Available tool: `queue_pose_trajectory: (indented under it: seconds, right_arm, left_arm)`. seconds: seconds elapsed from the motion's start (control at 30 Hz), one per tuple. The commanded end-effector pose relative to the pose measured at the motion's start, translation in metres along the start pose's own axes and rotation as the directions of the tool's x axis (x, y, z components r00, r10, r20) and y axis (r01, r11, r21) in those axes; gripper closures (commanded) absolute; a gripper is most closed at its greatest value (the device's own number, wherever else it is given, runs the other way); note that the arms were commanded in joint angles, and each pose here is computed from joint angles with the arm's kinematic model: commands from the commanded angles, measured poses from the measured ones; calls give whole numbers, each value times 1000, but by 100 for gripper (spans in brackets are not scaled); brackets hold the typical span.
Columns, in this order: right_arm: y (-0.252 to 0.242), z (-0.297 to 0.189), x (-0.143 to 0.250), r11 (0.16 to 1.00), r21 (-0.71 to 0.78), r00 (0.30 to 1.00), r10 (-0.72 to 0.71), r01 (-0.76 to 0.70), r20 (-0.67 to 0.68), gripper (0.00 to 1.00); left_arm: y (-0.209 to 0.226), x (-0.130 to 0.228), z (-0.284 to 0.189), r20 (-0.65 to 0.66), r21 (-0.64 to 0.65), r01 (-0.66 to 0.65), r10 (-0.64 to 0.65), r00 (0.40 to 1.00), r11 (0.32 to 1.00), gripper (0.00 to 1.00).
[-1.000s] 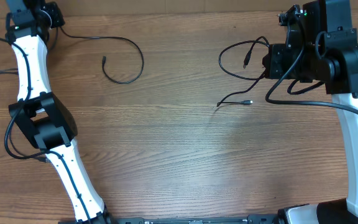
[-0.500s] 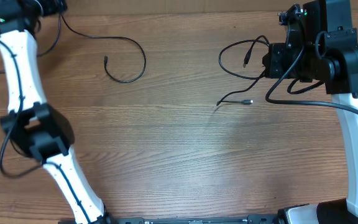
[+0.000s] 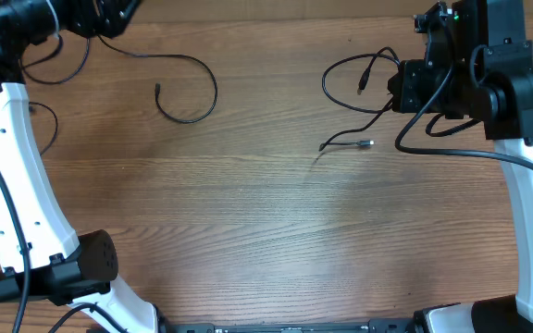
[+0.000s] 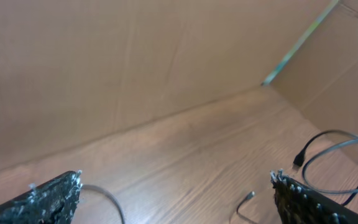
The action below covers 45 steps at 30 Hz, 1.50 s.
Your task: Untangle cables
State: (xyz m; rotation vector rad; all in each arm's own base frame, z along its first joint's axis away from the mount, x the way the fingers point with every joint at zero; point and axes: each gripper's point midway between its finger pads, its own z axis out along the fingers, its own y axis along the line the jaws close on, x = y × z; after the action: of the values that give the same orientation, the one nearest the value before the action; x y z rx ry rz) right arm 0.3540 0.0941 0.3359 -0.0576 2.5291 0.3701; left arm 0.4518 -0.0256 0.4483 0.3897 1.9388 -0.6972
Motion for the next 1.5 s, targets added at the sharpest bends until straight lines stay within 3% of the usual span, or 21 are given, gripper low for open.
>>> queue_pose_trajectory:
  seconds: [0.0, 0.13, 0.37, 0.67, 0.83, 1.03, 1.17, 1.27, 1.47]
  right_arm:
    - [8, -7, -4, 999, -39, 1000, -17, 18, 23, 96]
    - [46, -9, 3, 967, -211, 990, -141, 141, 15, 96]
    - [124, -3, 25, 897, -337, 955, -295, 286, 25, 96]
    - [207, 43, 47, 835, -416, 921, -389, 360, 17, 96]
    - [224, 79, 55, 825, -429, 909, -416, 368, -19, 96]
    - [234, 85, 46, 808, -451, 911, -411, 378, 28, 96]
    - [261, 77, 37, 735, -560, 912, -399, 382, 98, 96]
    - [274, 89, 31, 736, -582, 929, -354, 346, 104, 96]
    - [310, 132, 56, 676, -650, 915, -398, 346, 73, 96]
  left_arm:
    - [-4, -4, -23, -5, -116, -85, 85, 996, 990, 0]
    - [-14, -18, -74, 11, -353, -146, 160, 987, 924, 0]
    - [-48, -28, -162, 47, -628, -159, 241, 969, 762, 0]
    - [-103, -30, -244, 126, -774, -129, 349, 928, 620, 1]
    - [-128, -30, -288, 171, -844, -83, 411, 895, 531, 0]
    - [-143, -28, -301, 188, -851, -78, 439, 879, 520, 0]
    - [-139, -25, -296, 190, -843, -69, 414, 890, 534, 0]
    - [-134, -22, -290, 190, -834, -58, 383, 904, 549, 0]
    - [-125, -22, -280, 190, -821, -50, 354, 916, 569, 0]
